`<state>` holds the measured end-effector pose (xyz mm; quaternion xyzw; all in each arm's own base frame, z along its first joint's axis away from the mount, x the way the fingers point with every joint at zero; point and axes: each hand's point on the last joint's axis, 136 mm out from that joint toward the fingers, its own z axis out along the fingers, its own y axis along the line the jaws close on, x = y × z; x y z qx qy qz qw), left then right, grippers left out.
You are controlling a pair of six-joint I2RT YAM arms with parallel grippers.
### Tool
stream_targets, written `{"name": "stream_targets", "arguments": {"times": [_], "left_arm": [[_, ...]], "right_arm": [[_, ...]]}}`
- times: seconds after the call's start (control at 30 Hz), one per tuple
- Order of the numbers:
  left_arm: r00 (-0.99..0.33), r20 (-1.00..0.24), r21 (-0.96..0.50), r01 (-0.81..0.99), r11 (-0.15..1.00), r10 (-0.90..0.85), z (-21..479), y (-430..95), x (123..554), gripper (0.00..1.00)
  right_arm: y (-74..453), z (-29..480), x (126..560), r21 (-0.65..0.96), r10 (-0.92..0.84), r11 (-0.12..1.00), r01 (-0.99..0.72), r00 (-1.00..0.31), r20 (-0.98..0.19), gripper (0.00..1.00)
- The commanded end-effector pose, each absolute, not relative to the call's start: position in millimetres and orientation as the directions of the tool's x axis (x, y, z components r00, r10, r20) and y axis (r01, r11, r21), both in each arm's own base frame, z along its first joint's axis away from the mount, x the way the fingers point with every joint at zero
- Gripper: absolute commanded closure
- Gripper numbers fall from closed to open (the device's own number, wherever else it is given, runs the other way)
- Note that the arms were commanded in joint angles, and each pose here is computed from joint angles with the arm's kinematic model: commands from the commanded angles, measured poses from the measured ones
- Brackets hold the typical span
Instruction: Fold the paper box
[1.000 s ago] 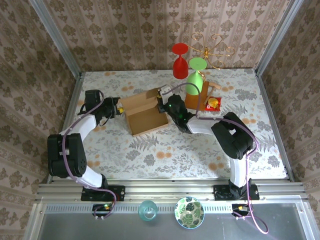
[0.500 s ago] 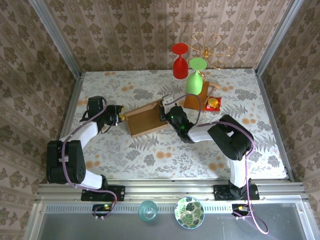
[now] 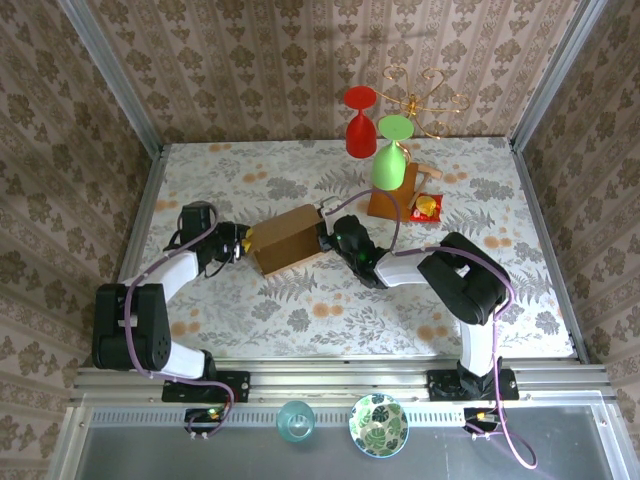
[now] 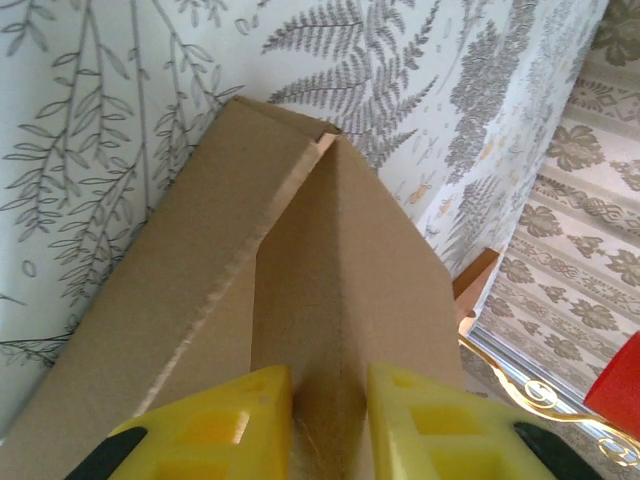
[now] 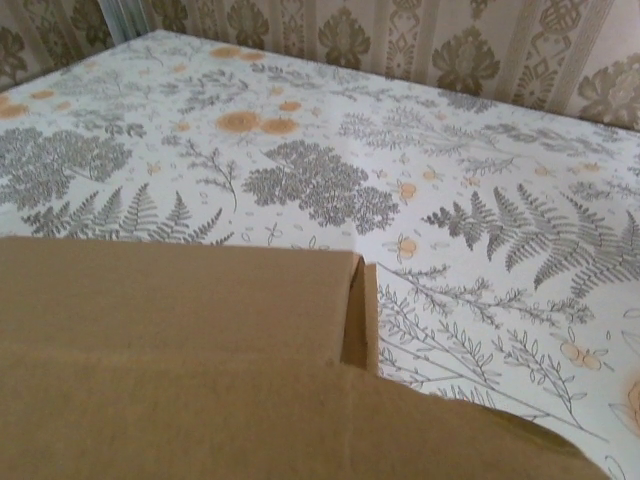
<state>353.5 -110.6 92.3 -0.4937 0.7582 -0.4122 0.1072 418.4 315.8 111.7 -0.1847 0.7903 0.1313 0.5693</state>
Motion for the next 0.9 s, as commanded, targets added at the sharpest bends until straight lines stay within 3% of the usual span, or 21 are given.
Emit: {"name": "stream_targets", "arguments": {"times": [0.0,0.37,0.7,0.87], "left_arm": [[-0.529,0.217,-0.735,-0.641,0.219,-0.82,94,-115,345,0.73],[-0.573,0.149,-0.679,-0.652,0.338,-0.806,76,-107,329,0.73],[-0.612,0.109,-0.659,-0.635,0.404,-0.784,72,-105,326,0.69],[-0.647,0.083,-0.629,-0.624,0.464,-0.758,71,-103,320,0.66]], "right_arm": [[316,112,408,0.008,-0.145,0.9,-0.435,-0.316,-0.938,0.85],[295,128,385,0.145,-0.04,0.924,-0.353,-0.467,-0.883,0.62],[272,132,341,0.298,0.063,0.918,-0.263,-0.645,-0.762,0.62],[268,150,338,0.365,0.143,0.911,-0.193,-0.681,-0.718,0.57]]}}
